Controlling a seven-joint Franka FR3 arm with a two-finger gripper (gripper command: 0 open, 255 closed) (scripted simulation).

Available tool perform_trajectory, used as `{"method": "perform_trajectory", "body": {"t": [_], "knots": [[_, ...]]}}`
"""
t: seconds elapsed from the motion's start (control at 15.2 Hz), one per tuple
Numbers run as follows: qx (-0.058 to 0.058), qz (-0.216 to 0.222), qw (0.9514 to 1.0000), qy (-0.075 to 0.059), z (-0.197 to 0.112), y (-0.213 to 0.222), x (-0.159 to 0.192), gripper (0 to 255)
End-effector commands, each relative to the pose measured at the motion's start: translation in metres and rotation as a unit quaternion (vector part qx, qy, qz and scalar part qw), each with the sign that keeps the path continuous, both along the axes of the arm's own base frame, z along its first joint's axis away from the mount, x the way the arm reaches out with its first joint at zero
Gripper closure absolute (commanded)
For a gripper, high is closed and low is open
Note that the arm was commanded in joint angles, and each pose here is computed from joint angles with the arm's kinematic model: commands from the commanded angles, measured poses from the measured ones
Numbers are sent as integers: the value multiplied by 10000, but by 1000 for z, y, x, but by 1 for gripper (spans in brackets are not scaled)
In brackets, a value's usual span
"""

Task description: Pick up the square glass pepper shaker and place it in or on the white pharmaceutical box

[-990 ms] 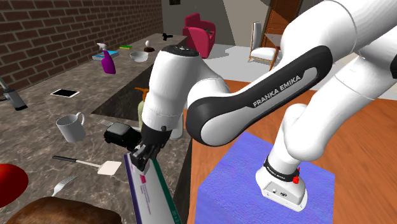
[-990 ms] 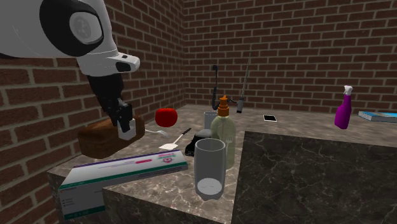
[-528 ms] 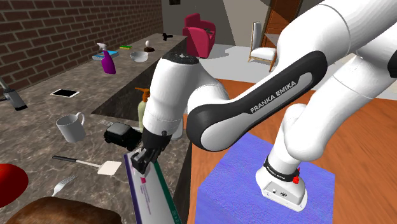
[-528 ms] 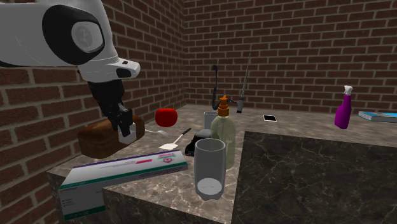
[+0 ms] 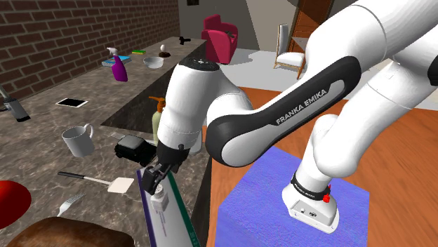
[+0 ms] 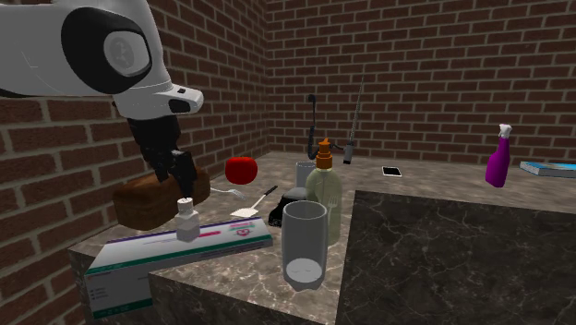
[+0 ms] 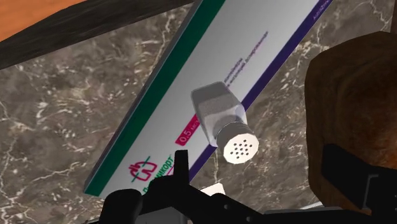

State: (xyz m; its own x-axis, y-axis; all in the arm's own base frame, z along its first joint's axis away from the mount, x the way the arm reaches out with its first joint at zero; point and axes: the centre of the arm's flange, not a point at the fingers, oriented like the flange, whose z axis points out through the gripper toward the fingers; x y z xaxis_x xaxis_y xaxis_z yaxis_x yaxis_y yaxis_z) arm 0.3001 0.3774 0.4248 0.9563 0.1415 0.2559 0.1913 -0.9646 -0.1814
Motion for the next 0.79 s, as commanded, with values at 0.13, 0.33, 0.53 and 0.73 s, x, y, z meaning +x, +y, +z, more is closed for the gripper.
{"method": "perform_trajectory", "body": {"t": [0.13,0.33,0.53,0.73], "knots": [[0,0,10000,0,38,-9,-9,0],[0,0,10000,0,47,-11,-11,0],[0,0,10000,0,47,-11,-11,0],[0,0,10000,0,47,-11,-11,0]]}}
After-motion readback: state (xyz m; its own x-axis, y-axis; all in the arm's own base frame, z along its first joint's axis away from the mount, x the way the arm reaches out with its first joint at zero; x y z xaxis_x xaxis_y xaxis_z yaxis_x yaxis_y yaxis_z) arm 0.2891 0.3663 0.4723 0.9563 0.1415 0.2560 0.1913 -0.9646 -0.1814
